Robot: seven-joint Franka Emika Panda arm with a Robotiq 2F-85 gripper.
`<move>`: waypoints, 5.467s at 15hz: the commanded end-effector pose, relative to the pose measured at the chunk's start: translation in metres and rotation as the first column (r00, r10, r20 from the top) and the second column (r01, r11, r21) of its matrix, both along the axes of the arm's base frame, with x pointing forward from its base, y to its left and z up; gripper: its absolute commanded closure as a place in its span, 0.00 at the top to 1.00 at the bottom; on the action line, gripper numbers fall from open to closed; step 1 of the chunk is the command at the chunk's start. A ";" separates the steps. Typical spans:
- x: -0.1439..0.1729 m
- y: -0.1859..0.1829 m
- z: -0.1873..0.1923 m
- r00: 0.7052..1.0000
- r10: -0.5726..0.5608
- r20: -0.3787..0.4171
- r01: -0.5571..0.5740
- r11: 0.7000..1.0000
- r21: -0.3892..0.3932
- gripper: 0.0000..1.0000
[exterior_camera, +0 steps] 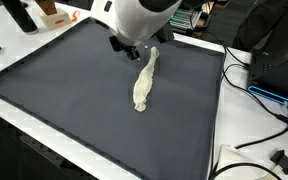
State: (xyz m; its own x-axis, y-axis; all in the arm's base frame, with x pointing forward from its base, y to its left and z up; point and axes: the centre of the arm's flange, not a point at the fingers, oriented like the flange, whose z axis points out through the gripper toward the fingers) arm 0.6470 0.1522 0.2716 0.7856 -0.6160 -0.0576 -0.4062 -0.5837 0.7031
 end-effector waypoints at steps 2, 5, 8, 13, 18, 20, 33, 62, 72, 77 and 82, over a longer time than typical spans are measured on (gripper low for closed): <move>0.024 0.012 -0.021 0.997 0.071 -0.042 -0.076 0.987 -0.142 0.25; 0.026 0.020 -0.036 0.991 0.119 -0.066 -0.130 0.974 -0.186 0.25; 0.027 0.027 -0.046 0.982 0.173 -0.078 -0.185 0.961 -0.207 0.25; 0.028 0.036 -0.051 0.965 0.248 -0.087 -0.261 0.945 -0.198 0.25; 0.027 0.046 -0.045 0.948 0.304 -0.094 -0.316 0.936 -0.157 0.25; 0.026 0.050 -0.042 0.941 0.322 -0.098 -0.334 0.932 -0.142 0.25; 0.020 0.080 -0.009 0.857 0.515 -0.006 -0.516 0.857 -0.018 0.25; -0.017 0.014 0.087 0.551 0.520 0.652 -0.833 0.387 0.396 0.25; -0.015 -0.019 0.068 0.613 0.275 0.741 -0.790 0.175 0.588 0.25; -0.016 -0.037 0.057 0.693 0.176 0.699 -0.721 0.154 0.676 0.25; -0.020 -0.057 0.043 0.744 0.094 0.662 -0.668 0.128 0.733 0.25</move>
